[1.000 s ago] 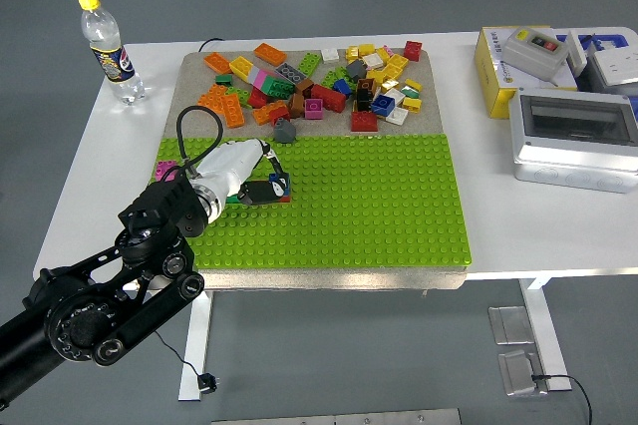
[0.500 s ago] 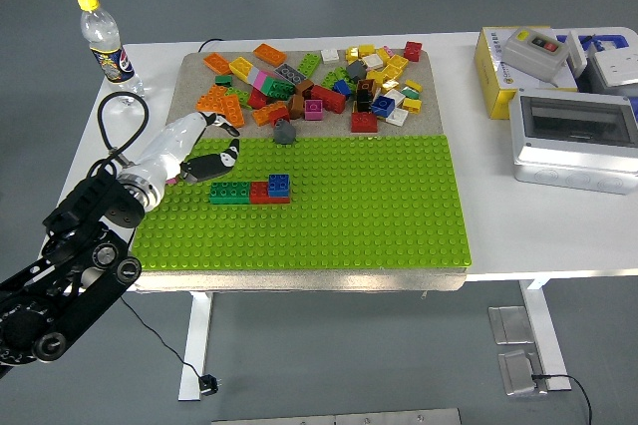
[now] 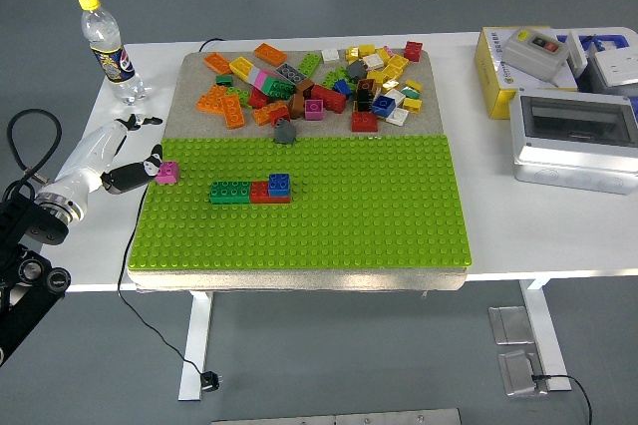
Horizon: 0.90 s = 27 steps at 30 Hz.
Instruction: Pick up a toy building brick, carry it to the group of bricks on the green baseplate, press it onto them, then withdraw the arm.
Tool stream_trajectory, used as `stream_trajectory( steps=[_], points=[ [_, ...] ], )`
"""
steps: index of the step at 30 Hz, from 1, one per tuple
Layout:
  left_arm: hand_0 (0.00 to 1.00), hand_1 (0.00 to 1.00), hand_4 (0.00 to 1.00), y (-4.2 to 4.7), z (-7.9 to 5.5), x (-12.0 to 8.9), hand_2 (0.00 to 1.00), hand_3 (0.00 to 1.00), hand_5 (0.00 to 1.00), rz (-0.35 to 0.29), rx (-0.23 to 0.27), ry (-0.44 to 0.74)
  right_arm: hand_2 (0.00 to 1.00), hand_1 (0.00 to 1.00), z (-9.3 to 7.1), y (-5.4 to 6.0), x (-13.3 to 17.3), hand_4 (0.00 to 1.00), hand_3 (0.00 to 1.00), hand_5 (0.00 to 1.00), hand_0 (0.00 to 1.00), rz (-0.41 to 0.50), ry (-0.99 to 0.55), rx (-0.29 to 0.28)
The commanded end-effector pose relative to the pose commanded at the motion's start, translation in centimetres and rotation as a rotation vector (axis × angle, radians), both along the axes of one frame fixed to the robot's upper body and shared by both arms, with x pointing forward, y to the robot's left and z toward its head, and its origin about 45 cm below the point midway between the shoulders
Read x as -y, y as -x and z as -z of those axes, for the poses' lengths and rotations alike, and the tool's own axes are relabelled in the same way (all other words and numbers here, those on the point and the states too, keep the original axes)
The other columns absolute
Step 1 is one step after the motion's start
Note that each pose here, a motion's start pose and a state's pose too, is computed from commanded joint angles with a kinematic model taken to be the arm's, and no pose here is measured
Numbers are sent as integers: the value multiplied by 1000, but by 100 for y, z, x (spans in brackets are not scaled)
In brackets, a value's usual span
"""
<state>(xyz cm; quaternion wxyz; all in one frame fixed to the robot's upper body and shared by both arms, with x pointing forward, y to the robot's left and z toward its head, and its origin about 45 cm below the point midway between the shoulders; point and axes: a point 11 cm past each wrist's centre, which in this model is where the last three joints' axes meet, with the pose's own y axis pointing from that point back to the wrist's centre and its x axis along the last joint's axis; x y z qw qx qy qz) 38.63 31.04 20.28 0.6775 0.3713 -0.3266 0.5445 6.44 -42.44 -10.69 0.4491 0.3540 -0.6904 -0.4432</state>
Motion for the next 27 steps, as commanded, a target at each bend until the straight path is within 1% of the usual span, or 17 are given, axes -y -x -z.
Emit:
stream_trajectory(
  steps=[2,3,6,11,15,18,20,21,26,27],
  points=[
    [966,903,427,-6,21,-15,900,837,252,3,-8,-23,748,674,0,0,-1,457,714,852,707,3,-1,1],
    [969,909,426,-9,26,-18,907,838,230,4,-10,-30,748,674,0,0,-1,457,715,852,707,4,-1,1],
    [969,909,426,-18,30,-3,907,838,230,8,-10,-35,748,674,0,-1,0,457,715,852,707,7,0,3],
    [968,912,425,-66,16,114,908,838,222,34,-4,-42,748,674,-1,-12,-1,457,717,852,707,20,-1,12],
    [969,914,421,-154,-35,318,908,837,216,91,8,-69,749,674,1,-25,-8,456,717,855,706,57,-6,33],
    [969,914,421,-222,-88,486,908,837,216,137,19,-90,749,674,9,-10,-18,456,717,855,706,99,-12,47],
    [969,914,421,-273,-128,633,908,837,216,175,28,-104,749,674,20,9,-42,456,717,855,706,111,-22,32],
    [969,916,420,-293,-148,694,907,837,218,190,33,-111,789,725,25,19,-56,460,759,869,713,120,-30,23],
    [969,916,420,-389,-279,917,907,837,218,246,62,-139,789,725,35,35,-82,460,759,869,713,151,-51,8],
    [969,916,420,-399,-292,934,910,834,217,251,64,-143,810,777,35,33,-82,469,802,889,723,156,-53,10]
  ],
)
